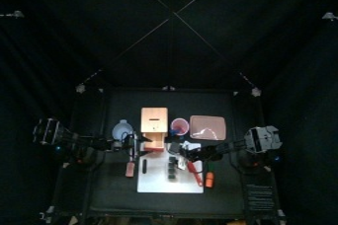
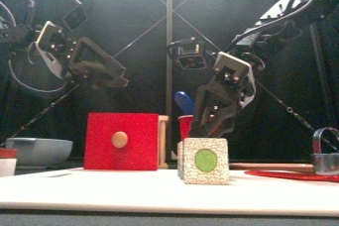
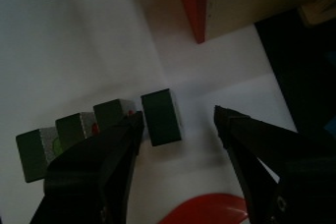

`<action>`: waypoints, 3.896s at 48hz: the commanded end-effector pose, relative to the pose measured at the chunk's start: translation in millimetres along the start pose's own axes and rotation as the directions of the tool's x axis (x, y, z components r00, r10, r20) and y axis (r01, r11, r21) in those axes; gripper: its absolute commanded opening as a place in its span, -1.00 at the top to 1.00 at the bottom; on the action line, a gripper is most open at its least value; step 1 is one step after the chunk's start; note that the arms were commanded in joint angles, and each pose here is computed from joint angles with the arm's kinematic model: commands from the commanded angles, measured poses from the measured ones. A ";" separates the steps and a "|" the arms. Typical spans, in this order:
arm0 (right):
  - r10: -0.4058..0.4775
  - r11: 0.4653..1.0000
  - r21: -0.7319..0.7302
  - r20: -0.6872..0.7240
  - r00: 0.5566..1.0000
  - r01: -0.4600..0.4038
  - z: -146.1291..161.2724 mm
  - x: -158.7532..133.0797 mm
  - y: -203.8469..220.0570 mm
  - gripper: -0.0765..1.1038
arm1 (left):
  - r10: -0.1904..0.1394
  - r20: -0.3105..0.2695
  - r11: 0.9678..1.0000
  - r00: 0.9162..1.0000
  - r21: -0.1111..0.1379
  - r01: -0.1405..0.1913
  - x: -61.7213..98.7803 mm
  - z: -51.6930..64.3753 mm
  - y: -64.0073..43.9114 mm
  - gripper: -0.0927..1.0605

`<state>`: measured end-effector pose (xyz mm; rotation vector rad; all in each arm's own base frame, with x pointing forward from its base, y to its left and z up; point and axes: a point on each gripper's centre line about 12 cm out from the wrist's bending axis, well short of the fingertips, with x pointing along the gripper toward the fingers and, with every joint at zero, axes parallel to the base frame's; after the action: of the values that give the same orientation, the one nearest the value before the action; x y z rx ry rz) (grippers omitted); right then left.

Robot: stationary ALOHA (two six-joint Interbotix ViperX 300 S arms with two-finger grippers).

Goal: Place sushi on board then cut the sushi with the knife then place the pieces on the plate
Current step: Place the 4 sushi pieces on the plate

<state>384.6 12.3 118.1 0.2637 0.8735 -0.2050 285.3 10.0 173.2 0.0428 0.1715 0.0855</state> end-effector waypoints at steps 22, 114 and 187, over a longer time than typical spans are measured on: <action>-0.043 0.999 0.025 0.032 0.999 0.043 14.8 -26.0 -1.4 -0.18 | 0.020 0.003 1.000 1.000 -0.021 -0.020 0.2 3.4 2.4 -0.70; -0.435 0.656 0.625 -0.145 0.889 0.423 -9.1 -98.1 -159.0 -0.65 | -0.004 0.007 1.000 1.000 -0.014 0.004 0.8 4.4 -2.8 -0.70; -0.036 0.998 -0.053 -0.184 0.982 0.027 40.4 -1.8 35.6 -0.62 | 0.033 -0.021 0.998 0.999 -0.044 -0.034 4.3 -2.4 1.9 -0.70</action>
<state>416.5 34.4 135.7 0.2104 1.1068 -0.1957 286.3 11.2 164.8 0.0047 0.2105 0.1152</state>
